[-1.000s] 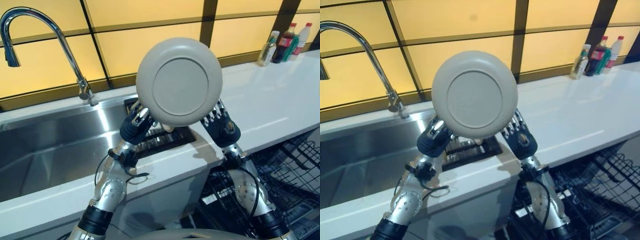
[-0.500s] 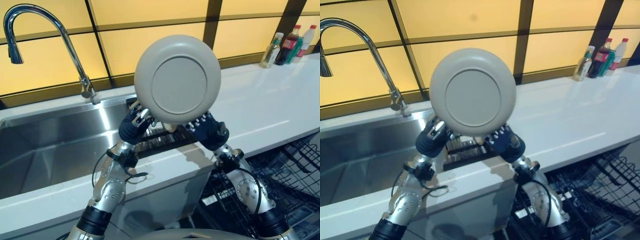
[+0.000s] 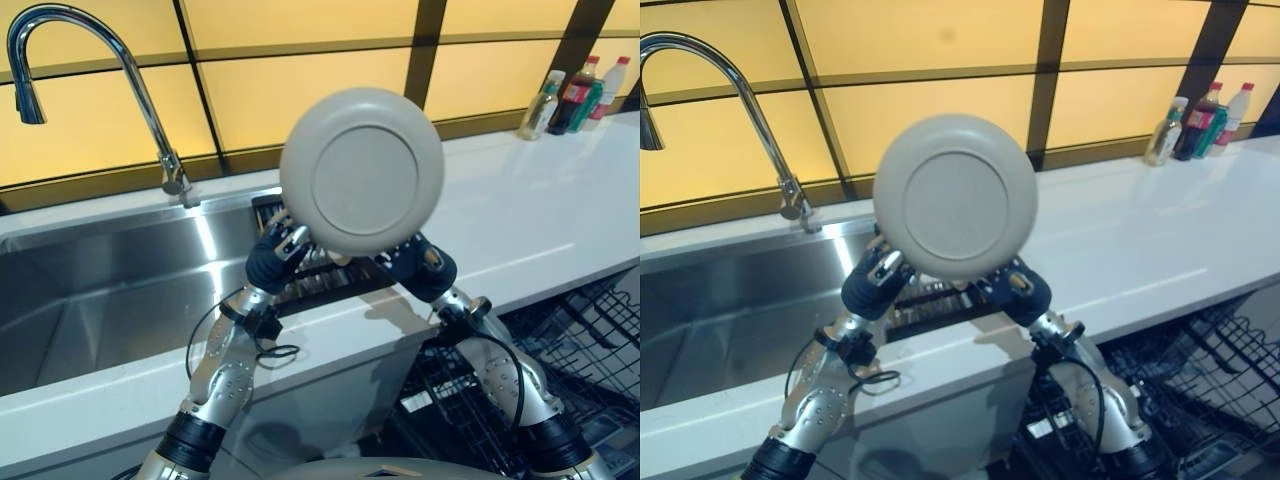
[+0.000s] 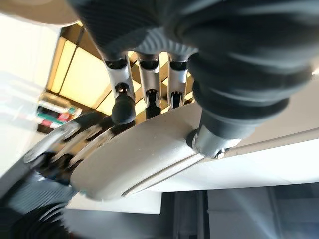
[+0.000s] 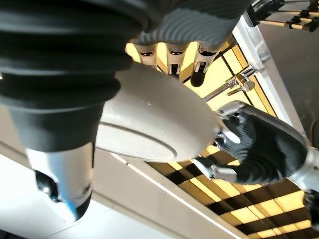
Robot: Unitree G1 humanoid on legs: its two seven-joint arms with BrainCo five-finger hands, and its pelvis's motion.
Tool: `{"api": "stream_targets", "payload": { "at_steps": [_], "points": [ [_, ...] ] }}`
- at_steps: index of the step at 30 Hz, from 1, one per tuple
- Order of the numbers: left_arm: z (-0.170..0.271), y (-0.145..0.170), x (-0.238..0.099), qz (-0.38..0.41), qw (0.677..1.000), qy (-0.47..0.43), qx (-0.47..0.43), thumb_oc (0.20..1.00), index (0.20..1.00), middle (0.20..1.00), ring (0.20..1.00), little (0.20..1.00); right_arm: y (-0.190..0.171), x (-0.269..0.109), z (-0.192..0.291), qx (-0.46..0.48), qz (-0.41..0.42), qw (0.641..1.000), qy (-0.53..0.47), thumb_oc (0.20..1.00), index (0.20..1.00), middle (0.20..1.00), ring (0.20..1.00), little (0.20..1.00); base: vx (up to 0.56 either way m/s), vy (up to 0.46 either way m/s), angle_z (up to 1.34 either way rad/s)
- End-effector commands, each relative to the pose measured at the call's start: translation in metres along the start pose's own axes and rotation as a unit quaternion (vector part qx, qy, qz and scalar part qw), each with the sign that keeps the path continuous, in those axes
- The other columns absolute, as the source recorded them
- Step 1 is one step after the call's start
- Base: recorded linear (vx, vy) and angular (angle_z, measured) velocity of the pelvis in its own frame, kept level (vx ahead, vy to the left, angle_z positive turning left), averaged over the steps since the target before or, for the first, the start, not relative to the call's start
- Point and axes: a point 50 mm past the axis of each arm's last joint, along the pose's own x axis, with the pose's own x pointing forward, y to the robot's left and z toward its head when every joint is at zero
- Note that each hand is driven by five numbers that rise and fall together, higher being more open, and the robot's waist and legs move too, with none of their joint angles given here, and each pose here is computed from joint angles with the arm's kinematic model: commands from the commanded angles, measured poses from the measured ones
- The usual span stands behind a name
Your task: Pick up plates and place into dishwasher.
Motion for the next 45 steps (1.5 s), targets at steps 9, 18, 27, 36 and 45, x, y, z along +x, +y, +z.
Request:
{"api": "stream_targets", "payload": {
  "at_steps": [9,18,27,36,45],
  "points": [
    [-0.013,-0.008,-0.001,-0.068,0.997,0.043,0.006,0.2,0.2,0.2,0.2,0.2,0.032,0.037,0.042,-0.068,0.083,0.991,-0.079,1.0,1.0,1.0,1.0,1.0,0.0,0.0,0.0],
    [-0.013,-0.008,-0.003,-0.07,0.997,0.044,0.003,0.2,0.2,0.2,0.2,0.2,0.032,0.038,0.046,-0.094,0.074,0.989,-0.085,0.2,0.2,0.2,0.2,0.2,0.0,0.0,0.0],
    [-0.014,-0.003,-0.005,-0.043,0.999,0.034,-0.002,0.2,0.2,0.2,0.2,0.2,0.028,0.032,0.047,-0.086,0.066,0.989,-0.097,0.2,0.2,0.2,0.2,0.2,0.0,0.0,0.0],
    [-0.02,-0.008,-0.003,0.042,0.996,0.004,-0.077,1.0,1.0,1.0,1.0,1.0,-0.006,-0.013,0.045,-0.051,-0.101,0.972,-0.205,0.2,0.2,0.2,0.2,0.2,0.0,0.0,0.0],
    [-0.031,-0.054,0.018,-0.081,0.985,0.026,-0.153,1.0,1.0,1.0,1.0,1.0,-0.031,-0.047,0.059,-0.114,-0.234,0.92,-0.293,0.2,0.2,0.2,0.2,0.2,-0.04,-0.005,-0.11]
  ]
}}
